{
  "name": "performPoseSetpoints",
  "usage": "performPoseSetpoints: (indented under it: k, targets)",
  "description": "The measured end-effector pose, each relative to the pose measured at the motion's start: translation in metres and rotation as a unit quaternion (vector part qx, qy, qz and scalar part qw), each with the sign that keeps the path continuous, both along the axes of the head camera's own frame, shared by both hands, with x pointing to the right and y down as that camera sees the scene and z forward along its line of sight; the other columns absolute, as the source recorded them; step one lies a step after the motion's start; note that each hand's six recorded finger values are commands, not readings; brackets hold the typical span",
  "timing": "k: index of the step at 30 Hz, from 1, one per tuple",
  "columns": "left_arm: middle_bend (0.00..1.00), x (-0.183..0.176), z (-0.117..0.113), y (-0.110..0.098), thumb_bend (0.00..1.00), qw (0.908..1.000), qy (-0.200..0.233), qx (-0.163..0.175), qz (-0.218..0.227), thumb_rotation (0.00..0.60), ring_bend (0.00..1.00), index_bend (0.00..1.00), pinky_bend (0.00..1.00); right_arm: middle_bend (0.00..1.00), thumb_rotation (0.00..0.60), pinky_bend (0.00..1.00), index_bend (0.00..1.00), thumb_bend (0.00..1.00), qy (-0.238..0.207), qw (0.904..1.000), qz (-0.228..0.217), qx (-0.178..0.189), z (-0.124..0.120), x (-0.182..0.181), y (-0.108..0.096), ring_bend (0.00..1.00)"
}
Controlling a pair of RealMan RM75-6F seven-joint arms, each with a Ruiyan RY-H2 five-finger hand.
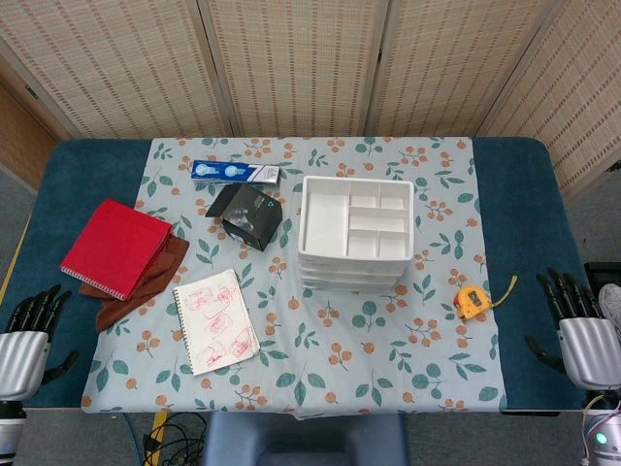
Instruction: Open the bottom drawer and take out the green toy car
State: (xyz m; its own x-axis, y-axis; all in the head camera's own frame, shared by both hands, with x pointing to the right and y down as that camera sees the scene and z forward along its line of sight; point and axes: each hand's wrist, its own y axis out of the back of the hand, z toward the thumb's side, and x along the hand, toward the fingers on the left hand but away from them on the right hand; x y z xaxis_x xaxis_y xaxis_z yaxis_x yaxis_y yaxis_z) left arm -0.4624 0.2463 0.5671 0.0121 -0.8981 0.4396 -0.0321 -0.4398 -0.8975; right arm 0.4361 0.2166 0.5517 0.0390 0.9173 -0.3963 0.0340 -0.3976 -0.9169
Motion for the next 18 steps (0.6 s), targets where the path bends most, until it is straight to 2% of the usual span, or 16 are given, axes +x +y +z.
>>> performPoseSetpoints:
  k: [14,18]
  targets:
    - [0.05,0.0034,-0.0013,-0.0021,0.23,0.9999,0.005,0.009,0.003,0.600,0.07,0.08,0.09,0.02,0.600,0.11,0.00,0.27,-0.013,0.9999,0.001,0.001,0.0002,-0.0010,0.0006,0.05]
    - [0.05,0.0041,-0.0023,-0.0032,0.23,0.9999,0.007,0.010,0.005,0.600,0.07,0.08,0.09,0.05,0.600,0.12,0.00,0.27,-0.023,0.9997,-0.006,0.000,0.0011,-0.0063,-0.0009,0.05]
